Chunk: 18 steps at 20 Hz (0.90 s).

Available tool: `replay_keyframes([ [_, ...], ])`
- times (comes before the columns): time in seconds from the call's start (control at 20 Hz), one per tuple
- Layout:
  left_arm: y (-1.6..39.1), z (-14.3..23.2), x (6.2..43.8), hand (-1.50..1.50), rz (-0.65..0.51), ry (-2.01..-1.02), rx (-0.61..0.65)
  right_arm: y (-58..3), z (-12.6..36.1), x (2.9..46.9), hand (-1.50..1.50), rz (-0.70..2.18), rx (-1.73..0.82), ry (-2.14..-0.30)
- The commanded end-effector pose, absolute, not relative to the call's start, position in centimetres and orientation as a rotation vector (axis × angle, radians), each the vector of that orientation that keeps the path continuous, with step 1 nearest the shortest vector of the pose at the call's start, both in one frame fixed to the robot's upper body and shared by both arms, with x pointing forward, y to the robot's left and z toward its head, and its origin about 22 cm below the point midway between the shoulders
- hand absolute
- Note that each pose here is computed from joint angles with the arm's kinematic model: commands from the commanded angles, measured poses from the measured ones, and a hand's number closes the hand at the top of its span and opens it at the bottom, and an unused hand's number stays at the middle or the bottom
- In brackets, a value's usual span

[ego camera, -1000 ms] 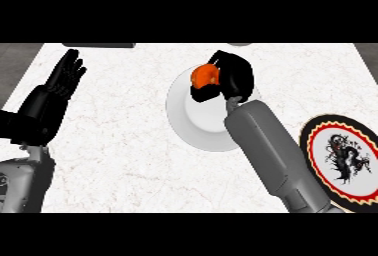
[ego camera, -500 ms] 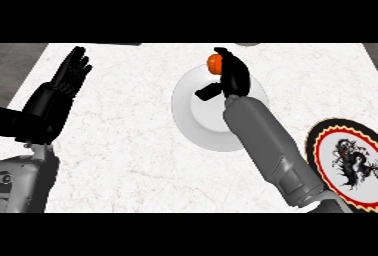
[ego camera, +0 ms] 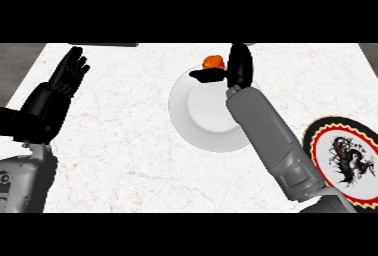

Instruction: Pick the squash from the plate and place it in the plate

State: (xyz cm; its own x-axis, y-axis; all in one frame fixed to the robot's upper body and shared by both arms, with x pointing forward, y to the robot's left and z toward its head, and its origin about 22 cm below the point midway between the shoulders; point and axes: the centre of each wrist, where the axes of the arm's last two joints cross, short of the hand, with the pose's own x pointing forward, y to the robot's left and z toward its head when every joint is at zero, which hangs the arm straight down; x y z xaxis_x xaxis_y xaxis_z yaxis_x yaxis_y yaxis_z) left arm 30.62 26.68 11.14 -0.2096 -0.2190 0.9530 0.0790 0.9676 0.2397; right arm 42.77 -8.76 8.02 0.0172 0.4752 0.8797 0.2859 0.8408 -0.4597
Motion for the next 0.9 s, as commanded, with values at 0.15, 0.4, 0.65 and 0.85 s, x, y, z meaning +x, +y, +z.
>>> replay_keyframes([
  [0.15, 28.4, 11.6, 29.9, 0.0, -0.241, -1.749, 0.151, -10.6, 7.0, 42.0, -1.5, -0.043, -0.536, -1.627],
  [0.4, 28.6, 9.8, 29.0, 0.0, -0.234, -1.743, 0.139, -18.5, 6.1, 40.7, -1.5, -0.108, -0.538, -1.649],
  [0.65, 29.0, 9.5, 28.9, 0.0, -0.228, -1.738, 0.156, -23.5, 3.3, 36.3, -1.5, -0.097, -0.513, -1.675],
  [0.85, 30.2, 11.5, 30.5, 0.0, -0.218, -1.744, 0.155, -26.3, 5.8, 34.0, -1.5, -0.035, -0.517, -1.689],
])
